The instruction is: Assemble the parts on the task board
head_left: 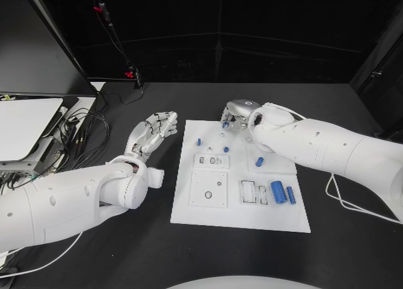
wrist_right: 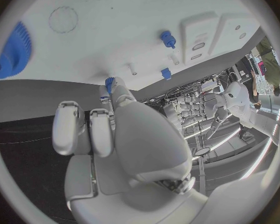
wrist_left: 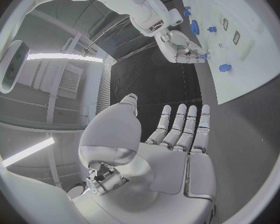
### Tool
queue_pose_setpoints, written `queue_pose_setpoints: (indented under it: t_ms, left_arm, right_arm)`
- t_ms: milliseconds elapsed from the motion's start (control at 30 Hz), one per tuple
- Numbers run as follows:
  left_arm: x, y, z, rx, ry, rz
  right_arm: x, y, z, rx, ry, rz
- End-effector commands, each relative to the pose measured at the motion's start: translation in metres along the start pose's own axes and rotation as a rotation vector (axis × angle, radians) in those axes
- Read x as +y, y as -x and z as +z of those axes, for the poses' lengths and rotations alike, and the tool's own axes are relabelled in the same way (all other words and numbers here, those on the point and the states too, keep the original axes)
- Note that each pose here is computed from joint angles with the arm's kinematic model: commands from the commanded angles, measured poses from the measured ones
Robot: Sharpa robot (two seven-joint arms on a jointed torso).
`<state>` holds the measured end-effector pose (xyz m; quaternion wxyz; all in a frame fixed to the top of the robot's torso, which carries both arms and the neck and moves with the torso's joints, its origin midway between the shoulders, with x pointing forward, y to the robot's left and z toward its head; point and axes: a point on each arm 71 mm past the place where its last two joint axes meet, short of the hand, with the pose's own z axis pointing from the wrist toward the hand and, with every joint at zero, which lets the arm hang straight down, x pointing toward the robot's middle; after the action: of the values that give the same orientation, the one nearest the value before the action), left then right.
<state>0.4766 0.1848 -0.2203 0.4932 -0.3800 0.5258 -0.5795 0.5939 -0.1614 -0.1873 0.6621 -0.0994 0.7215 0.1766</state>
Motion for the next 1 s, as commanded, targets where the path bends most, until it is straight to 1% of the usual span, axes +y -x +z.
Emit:
queue_pose_setpoints:
  t_ms: [33,200,300,400,500,633,767,900,1000]
  left_arm:
    - [-0.0201,-0.0007,-0.0021,0.008,-0.271,-0.001]
    - [-0.0199,-0.001,-0.0019,0.009,-0.268,-0.001]
    - [-0.0198,-0.0009,-0.0018,0.009,-0.266,-0.002]
    - [-0.0193,-0.0004,-0.0016,0.01,-0.263,-0.002]
    - [-0.0188,0.0007,-0.0009,0.008,-0.261,0.0]
    - [-0.0182,0.0027,-0.0002,0.006,-0.26,0.002]
    - [-0.0176,0.0039,0.0006,0.004,-0.259,0.004]
    - [-0.0172,0.0043,0.0011,0.004,-0.258,0.005]
    - [-0.017,0.005,0.0012,0.002,-0.257,0.007]
  right_arm:
    - [0.001,0.0,0.001,0.019,-0.007,-0.008]
    - [0.0,-0.002,0.002,0.038,-0.025,-0.01]
    - [0.0,-0.003,0.001,0.042,-0.025,-0.009]
    - [0.0,-0.002,0.001,0.029,-0.013,0.003]
    - [0.001,0.0,0.0,0.0,0.005,0.021]
    - [0.001,0.005,-0.001,-0.075,0.026,0.073]
    - [-0.002,0.014,-0.006,-0.182,0.04,0.138]
    - [-0.012,0.024,-0.02,-0.294,0.041,0.251]
    - [-0.022,0.033,-0.033,-0.341,0.034,0.351]
